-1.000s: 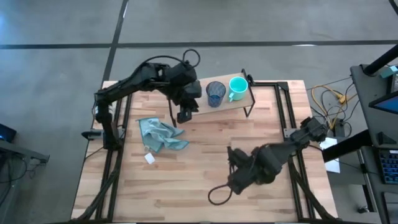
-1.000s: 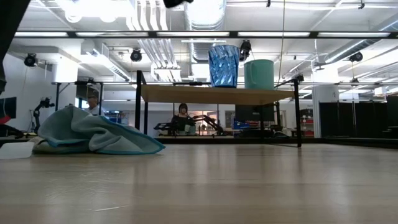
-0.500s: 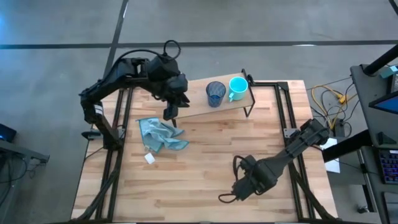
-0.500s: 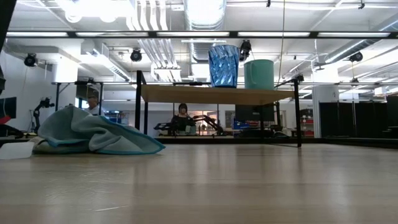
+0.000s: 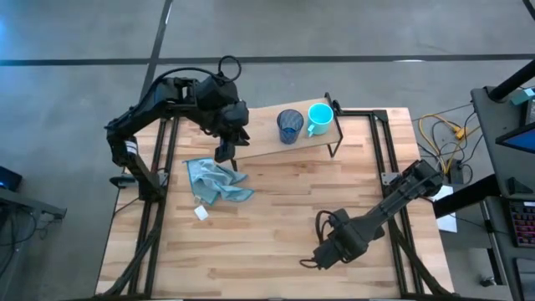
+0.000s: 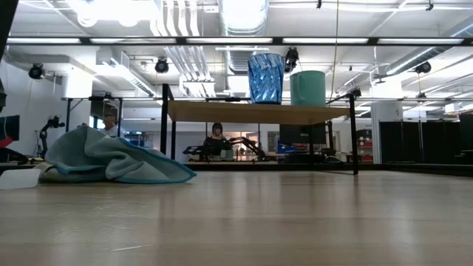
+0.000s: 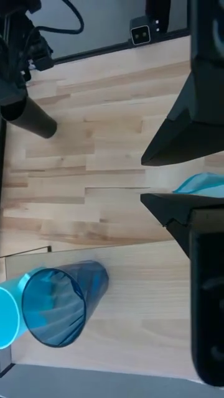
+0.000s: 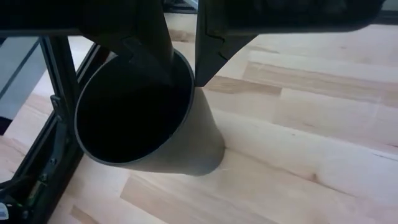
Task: Stack small to large cups/mugs on shelf
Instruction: Put the black cup on the shelf
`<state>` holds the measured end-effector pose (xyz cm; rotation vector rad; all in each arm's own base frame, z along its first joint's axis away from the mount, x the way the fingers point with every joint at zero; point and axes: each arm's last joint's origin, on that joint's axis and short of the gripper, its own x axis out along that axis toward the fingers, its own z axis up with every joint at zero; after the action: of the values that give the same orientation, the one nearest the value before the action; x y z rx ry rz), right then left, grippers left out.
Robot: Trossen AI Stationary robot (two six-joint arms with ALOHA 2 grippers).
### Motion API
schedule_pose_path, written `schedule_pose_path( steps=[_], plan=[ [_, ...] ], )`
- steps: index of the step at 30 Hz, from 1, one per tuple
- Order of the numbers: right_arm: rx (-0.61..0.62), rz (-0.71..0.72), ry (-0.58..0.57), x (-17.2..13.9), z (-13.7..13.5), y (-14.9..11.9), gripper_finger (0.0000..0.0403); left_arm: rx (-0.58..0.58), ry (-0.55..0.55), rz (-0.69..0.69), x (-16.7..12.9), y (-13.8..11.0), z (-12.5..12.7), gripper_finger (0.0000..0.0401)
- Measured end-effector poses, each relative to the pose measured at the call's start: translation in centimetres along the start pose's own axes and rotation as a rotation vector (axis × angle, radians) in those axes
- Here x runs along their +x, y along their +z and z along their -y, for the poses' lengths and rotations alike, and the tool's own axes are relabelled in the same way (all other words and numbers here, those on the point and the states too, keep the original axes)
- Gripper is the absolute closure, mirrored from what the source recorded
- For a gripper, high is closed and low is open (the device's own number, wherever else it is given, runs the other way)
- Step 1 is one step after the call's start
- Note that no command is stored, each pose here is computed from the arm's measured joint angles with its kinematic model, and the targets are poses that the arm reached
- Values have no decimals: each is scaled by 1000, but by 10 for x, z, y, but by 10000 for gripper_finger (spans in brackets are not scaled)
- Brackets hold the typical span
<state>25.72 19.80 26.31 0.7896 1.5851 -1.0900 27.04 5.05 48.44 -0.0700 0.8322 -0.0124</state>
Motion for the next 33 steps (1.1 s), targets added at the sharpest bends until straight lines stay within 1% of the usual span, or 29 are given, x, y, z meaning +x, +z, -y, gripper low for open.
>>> schedule_pose_path(
  steps=[6,11,14,18,22,24,26,30,33],
  plan=[
    [1,6,-16,5,0,1,346,0,0,2,0,0,0,333],
    [-44,7,-13,5,0,1,348,1,0,2,0,0,0,333],
    [-66,9,-12,5,0,1,360,1,0,2,0,0,0,333],
    [-85,14,-9,5,0,1,389,1,0,3,0,0,0,333],
    [-95,31,-1,5,-1,1,393,-1,0,3,-1,0,0,333],
    [-87,61,28,5,-3,2,394,-3,7,-4,-2,-1,0,333],
    [-85,107,78,-3,-6,3,394,-7,34,-29,-4,-5,0,333],
    [-97,257,194,-32,-9,13,394,-18,109,-101,-9,-13,0,333],
    [-111,404,285,-58,-10,29,394,-26,123,-95,-11,-14,0,333]
  ],
)
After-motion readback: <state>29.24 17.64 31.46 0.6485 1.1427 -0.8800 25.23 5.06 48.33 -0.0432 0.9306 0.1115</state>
